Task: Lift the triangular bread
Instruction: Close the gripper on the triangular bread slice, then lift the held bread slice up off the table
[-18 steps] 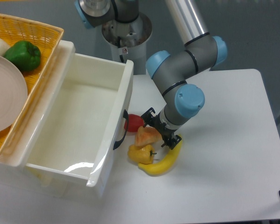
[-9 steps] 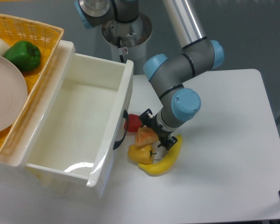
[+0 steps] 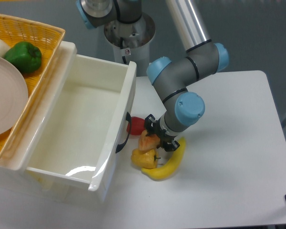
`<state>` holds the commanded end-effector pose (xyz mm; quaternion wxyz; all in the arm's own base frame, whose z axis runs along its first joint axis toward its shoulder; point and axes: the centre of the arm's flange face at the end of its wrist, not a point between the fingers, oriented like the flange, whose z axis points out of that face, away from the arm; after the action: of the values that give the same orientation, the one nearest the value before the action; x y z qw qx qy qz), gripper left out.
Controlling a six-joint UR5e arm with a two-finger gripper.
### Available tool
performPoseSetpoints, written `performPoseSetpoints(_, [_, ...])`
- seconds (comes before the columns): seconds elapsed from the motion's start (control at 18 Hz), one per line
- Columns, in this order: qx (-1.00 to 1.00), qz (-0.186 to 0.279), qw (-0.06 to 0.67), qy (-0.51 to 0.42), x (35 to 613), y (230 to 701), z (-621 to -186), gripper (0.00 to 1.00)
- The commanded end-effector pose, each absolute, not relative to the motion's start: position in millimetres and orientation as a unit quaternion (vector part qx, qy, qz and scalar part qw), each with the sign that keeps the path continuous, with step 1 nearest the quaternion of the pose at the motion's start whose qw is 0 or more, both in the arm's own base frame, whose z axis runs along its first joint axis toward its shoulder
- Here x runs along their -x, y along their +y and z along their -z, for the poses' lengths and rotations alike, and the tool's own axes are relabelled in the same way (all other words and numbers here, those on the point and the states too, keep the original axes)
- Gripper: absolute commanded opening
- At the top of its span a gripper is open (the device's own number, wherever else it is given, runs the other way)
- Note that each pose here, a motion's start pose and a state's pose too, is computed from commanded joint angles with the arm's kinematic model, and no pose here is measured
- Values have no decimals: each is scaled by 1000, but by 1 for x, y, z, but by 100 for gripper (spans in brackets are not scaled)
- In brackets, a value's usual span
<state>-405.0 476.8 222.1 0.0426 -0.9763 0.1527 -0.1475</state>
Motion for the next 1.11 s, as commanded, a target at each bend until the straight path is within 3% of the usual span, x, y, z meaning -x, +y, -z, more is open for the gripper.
performPoseSetpoints(1.11, [974, 125, 55, 180, 443, 473, -276, 19])
